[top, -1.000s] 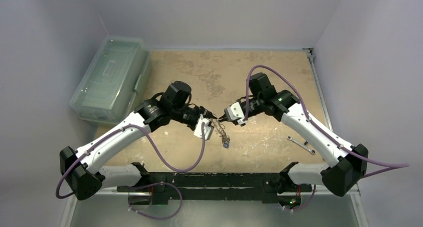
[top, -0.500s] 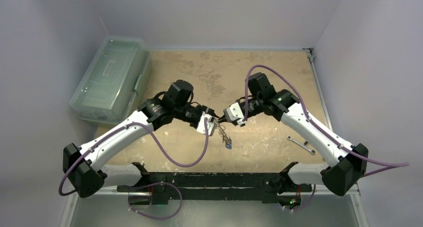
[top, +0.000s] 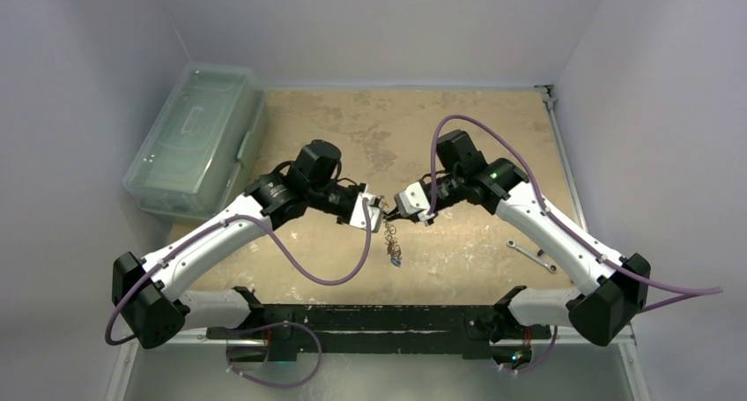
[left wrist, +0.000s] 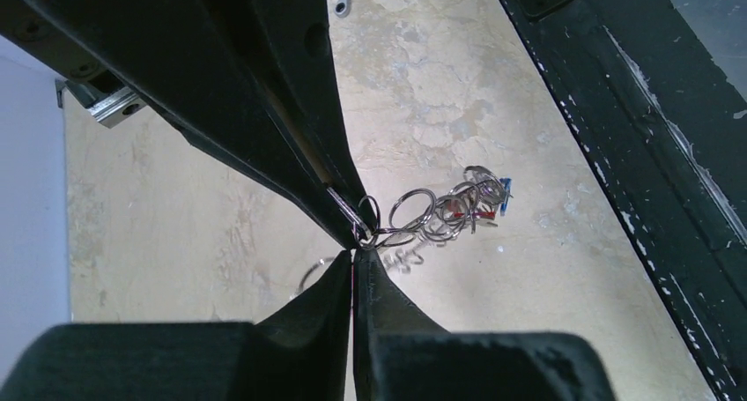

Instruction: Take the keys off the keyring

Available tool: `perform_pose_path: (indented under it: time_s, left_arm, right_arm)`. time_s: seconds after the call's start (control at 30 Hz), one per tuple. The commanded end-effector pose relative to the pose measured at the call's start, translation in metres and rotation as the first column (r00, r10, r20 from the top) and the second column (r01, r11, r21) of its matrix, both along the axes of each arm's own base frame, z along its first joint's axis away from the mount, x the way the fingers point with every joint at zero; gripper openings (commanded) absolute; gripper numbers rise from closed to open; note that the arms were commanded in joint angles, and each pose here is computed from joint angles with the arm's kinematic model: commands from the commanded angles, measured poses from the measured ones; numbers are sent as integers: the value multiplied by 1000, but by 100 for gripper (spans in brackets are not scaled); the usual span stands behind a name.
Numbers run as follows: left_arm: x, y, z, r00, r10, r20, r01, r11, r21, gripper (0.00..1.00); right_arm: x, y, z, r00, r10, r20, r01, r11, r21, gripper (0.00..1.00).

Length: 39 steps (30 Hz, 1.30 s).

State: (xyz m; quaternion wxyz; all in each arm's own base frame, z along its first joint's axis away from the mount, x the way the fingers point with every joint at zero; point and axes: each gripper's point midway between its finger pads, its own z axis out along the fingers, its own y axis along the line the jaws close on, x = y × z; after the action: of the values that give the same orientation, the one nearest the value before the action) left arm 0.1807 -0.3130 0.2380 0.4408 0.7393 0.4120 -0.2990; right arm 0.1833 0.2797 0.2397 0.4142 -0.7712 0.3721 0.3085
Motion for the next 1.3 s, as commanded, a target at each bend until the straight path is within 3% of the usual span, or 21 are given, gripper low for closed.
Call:
perform_pose_path:
  time_s: [0.0, 0.43, 0.47, 0.5, 0.53, 0.77, 0.97, 1.27]
  left_arm:
    - [-20, 4, -2, 997, -41, -68, 41, 999, -1, 0]
    - [-16, 15, 10, 999, 31, -17, -31, 999, -16, 0]
    - [-15, 15, 9, 1000, 28, -10, -28, 1000, -14, 5]
    - [-14, 14, 7, 1000, 25, 1, -25, 1000, -12, 25]
    - [-13, 14, 6, 1000, 26, 6, -26, 1000, -13, 34]
    - [-10, 5, 6, 999, -36, 29, 37, 999, -10, 50]
    - [-11, -3, -3, 998, -62, -29, 63, 998, 7, 50]
    - [-33, -6, 0, 982, -136, -128, 136, 991, -9, 33]
  right_arm:
    - [10, 5, 27, 995, -12, 103, 6, 998, 65, 0]
    - [6, -3, 3, 996, -24, 82, 22, 1000, 15, 0]
    - [5, -3, 5, 996, -15, 85, 14, 1000, 18, 0]
    - [5, -3, 7, 996, -9, 86, 7, 1000, 20, 0]
    - [4, -2, 9, 996, 1, 91, -3, 1000, 23, 0]
    - [-2, 0, 15, 994, 44, 105, -47, 999, 25, 0]
    - [-4, 3, 12, 991, 63, 116, -65, 998, 8, 0]
    - [4, 6, 12, 989, 43, 140, -41, 999, -14, 0]
